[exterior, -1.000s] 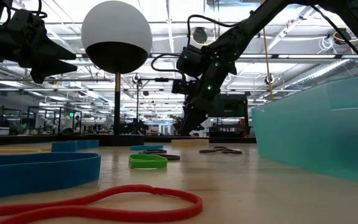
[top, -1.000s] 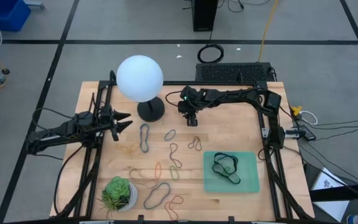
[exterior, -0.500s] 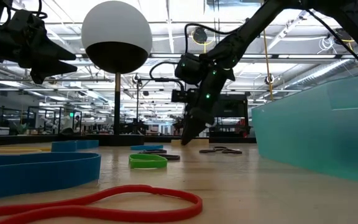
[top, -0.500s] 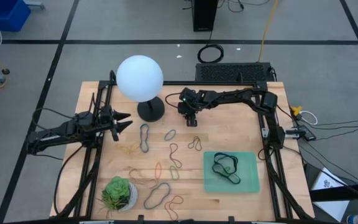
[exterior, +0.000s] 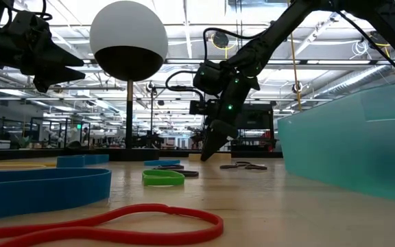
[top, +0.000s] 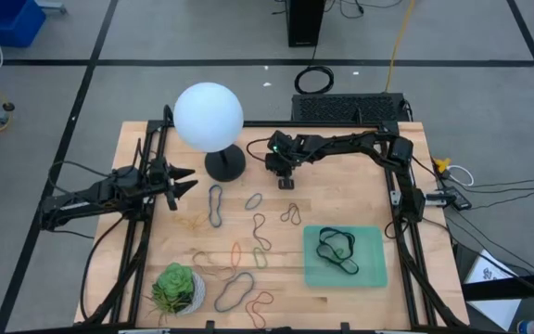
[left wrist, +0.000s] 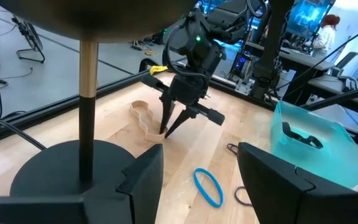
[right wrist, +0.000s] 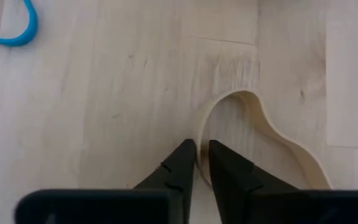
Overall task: Pick and place rubber bands into bin
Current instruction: Put the top brown rubber band into the green bin
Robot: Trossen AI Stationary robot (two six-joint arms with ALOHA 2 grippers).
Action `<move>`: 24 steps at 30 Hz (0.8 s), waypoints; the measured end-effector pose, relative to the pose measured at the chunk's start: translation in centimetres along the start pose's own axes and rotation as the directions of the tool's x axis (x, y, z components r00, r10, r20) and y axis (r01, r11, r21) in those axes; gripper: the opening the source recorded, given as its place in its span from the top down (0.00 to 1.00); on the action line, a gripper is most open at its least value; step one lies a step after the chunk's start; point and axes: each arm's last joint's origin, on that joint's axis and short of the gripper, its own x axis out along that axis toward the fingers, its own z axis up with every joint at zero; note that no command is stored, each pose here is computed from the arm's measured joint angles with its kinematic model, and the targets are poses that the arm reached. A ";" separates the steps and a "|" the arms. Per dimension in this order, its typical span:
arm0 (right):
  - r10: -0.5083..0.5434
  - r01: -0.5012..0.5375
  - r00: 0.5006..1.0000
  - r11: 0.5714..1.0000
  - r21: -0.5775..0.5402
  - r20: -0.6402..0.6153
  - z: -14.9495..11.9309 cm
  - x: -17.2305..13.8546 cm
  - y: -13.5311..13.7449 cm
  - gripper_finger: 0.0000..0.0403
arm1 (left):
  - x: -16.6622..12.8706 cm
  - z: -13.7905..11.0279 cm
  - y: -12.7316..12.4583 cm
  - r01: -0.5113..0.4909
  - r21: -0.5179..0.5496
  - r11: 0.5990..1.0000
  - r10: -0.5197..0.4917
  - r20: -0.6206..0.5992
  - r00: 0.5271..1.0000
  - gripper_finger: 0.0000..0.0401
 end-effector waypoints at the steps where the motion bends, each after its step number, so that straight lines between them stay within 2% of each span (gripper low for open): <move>1: 0.003 -0.003 1.000 1.000 0.000 -0.001 0.0 0.0 0.0 0.92 | 0.0 0.0 0.0 0.000 0.000 1.000 0.000 0.000 1.000 0.47; 5: 0.004 -0.004 1.000 1.000 -0.002 0.000 0.0 -0.1 0.1 0.99 | 0.0 0.0 0.0 0.000 0.000 1.000 0.000 0.000 1.000 0.47; 12: -0.011 0.011 1.000 1.000 -0.009 0.022 0.9 -2.2 0.8 0.99 | 0.0 0.0 0.0 0.000 0.000 1.000 0.000 0.000 1.000 0.47; 18: -0.036 0.035 0.991 0.999 0.015 0.127 2.6 -7.9 1.8 1.00 | 0.0 0.0 0.0 0.001 -0.001 1.000 -0.001 0.002 1.000 0.47; 24: -0.074 0.067 0.951 0.997 0.034 0.301 3.7 -16.0 3.7 1.00 | 0.0 0.1 0.0 0.002 -0.002 1.000 -0.002 0.006 1.000 0.47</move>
